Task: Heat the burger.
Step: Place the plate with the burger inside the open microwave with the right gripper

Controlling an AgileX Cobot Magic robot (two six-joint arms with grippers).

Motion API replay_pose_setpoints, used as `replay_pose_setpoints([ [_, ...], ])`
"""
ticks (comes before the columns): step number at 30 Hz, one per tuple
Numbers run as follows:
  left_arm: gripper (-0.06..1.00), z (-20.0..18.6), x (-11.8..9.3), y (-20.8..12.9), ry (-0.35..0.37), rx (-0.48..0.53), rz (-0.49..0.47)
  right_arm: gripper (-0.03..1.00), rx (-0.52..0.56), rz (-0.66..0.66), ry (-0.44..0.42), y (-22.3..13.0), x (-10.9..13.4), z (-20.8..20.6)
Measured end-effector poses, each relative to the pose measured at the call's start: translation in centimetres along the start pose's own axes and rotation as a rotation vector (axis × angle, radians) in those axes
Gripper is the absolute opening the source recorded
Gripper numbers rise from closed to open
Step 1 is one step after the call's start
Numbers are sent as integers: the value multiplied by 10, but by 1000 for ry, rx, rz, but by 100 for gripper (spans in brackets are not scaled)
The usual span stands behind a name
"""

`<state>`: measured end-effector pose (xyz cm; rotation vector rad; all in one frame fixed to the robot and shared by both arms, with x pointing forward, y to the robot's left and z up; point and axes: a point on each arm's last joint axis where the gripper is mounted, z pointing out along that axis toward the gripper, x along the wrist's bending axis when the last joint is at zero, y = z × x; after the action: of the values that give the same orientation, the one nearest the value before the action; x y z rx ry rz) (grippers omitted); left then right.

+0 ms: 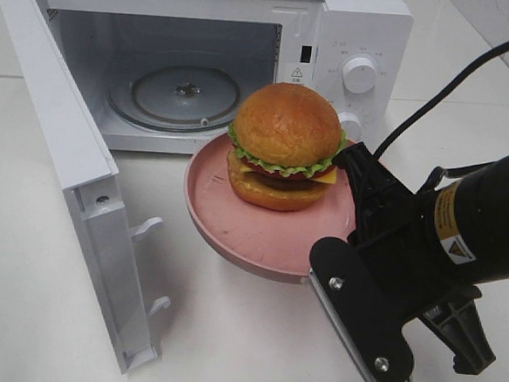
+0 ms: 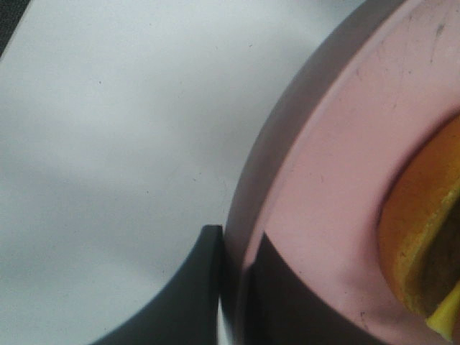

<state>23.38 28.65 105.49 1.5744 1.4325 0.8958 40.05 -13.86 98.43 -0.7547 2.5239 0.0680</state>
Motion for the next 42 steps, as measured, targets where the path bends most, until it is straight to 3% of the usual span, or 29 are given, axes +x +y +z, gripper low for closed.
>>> replay_pose_setpoints([
  [18,96,0,0,0,0,0,0,4,-118,-107,69,-30,1,6],
  [42,96,0,0,0,0,0,0,4,-142,-137,17,-31,-7,9],
])
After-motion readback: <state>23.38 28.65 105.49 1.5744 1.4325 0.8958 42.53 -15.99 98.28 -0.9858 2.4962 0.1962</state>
